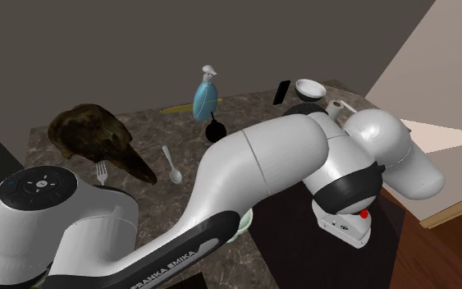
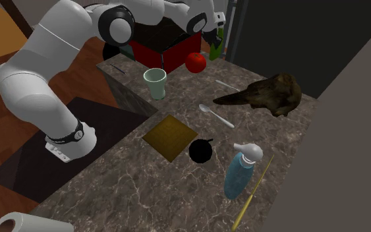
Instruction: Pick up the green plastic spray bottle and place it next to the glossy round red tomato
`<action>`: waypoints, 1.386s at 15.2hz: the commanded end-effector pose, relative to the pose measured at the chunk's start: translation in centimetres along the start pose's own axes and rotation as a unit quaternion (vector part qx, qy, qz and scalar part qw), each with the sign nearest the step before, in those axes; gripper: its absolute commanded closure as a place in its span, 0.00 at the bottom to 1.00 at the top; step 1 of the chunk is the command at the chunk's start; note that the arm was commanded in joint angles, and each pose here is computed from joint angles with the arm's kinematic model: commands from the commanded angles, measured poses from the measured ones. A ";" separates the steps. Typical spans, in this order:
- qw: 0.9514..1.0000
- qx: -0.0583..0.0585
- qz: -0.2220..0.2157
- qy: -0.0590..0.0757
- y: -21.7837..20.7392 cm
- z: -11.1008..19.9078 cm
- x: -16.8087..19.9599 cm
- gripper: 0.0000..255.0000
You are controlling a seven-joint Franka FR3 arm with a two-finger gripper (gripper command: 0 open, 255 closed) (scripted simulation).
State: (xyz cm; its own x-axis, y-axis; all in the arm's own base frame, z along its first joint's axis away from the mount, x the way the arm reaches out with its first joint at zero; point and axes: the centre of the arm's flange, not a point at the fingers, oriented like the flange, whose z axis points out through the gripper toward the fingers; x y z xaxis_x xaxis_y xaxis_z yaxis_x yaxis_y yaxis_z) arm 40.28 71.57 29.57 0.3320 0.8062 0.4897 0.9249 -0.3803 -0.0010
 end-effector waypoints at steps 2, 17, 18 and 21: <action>1.000 0.000 0.000 0.000 0.0 0.0 0.0 1.00; 1.000 0.000 0.000 0.000 0.0 -5.0 0.0 0.00; 1.000 0.000 0.000 0.000 0.0 -5.0 0.0 0.00; 1.000 0.000 0.000 0.000 0.0 -5.0 0.0 0.00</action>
State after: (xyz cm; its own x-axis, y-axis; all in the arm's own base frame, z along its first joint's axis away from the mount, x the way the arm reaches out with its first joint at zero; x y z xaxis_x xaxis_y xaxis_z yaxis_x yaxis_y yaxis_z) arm 39.35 69.30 33.87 0.3318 0.8058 0.4905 0.9249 -0.3803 -0.0009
